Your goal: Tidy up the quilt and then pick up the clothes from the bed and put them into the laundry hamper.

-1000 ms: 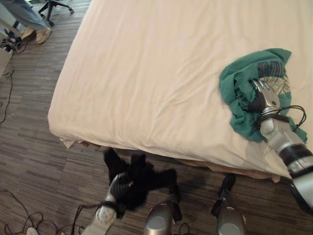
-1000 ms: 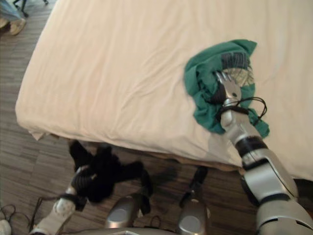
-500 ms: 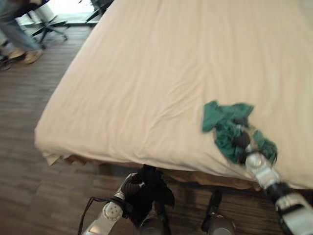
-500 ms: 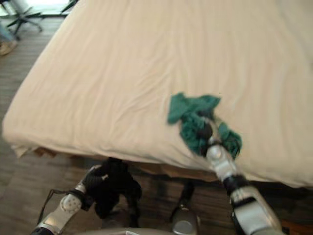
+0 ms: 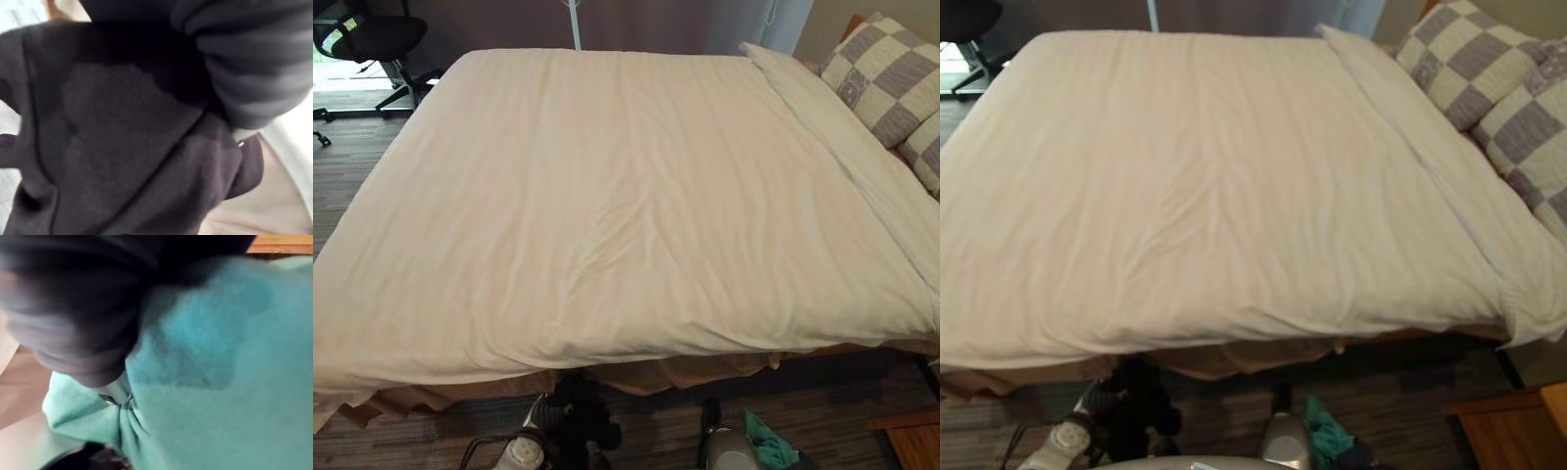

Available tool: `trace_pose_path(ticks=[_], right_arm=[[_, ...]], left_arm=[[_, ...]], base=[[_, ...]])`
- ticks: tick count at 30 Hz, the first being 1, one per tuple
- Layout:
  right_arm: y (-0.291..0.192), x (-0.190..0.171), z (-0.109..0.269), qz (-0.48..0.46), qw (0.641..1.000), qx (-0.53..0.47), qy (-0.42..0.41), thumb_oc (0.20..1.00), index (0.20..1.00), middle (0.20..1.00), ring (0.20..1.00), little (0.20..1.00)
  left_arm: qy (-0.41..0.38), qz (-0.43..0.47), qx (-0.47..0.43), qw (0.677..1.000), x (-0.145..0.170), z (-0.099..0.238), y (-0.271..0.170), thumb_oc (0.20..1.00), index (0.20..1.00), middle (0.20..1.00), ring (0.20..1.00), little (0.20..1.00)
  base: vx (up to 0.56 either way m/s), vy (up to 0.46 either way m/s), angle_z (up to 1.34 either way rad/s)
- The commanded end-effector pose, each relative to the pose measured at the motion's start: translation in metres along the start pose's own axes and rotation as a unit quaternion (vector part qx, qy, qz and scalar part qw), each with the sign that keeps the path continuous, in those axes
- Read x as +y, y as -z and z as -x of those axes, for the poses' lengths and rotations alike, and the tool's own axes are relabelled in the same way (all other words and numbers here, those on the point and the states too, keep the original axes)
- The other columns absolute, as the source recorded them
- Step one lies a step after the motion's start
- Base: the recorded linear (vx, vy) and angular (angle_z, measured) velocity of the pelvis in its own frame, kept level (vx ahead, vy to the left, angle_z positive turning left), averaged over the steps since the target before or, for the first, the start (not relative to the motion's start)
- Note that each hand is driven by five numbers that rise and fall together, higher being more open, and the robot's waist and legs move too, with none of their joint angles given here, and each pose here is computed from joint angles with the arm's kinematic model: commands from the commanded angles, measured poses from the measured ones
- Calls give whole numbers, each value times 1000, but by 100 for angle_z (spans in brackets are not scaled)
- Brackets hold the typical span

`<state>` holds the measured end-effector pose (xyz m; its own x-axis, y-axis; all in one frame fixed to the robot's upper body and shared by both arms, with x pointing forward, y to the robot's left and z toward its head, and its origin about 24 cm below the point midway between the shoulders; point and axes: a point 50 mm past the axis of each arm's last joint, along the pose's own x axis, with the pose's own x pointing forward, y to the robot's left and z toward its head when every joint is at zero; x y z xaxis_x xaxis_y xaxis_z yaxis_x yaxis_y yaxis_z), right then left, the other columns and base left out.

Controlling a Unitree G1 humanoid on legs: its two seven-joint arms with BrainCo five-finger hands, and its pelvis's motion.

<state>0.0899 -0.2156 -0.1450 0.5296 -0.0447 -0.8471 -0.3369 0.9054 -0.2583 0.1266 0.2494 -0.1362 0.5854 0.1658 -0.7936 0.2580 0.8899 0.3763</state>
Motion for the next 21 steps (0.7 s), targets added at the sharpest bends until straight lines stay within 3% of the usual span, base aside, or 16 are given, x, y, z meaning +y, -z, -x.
trace_pose_path(ticks=[1,5,9,16,18,21], right_arm=[[-88,-22,-21,27,990,-132,30,200,200,200,200,200],[-120,-28,-28,109,981,-155,30,200,200,200,200,200],[-115,-51,-30,118,982,-129,69,200,200,200,200,200],[-68,-41,-29,13,996,-52,73,200,200,200,200,200],[-55,-34,-26,-64,994,-43,79,200,200,200,200,200],[-56,-33,-23,-104,988,-56,96,200,200,200,200,200]], left_arm=[[-28,33,-32,999,6,-6,-22,200,200,200,200,200],[-22,69,-29,997,-8,-5,-18,200,200,200,200,200],[-11,67,-24,997,-17,-7,-21,200,200,200,200,200],[-47,105,29,993,-10,-1,5,200,200,200,200,200],[-50,124,55,989,-13,0,15,200,200,200,200,200],[-64,112,44,991,-2,-3,6,200,200,200,200,200]], base=[[-65,-193,41],[-4,-149,72],[-199,0,126],[-139,116,180],[77,431,226],[182,441,233]])
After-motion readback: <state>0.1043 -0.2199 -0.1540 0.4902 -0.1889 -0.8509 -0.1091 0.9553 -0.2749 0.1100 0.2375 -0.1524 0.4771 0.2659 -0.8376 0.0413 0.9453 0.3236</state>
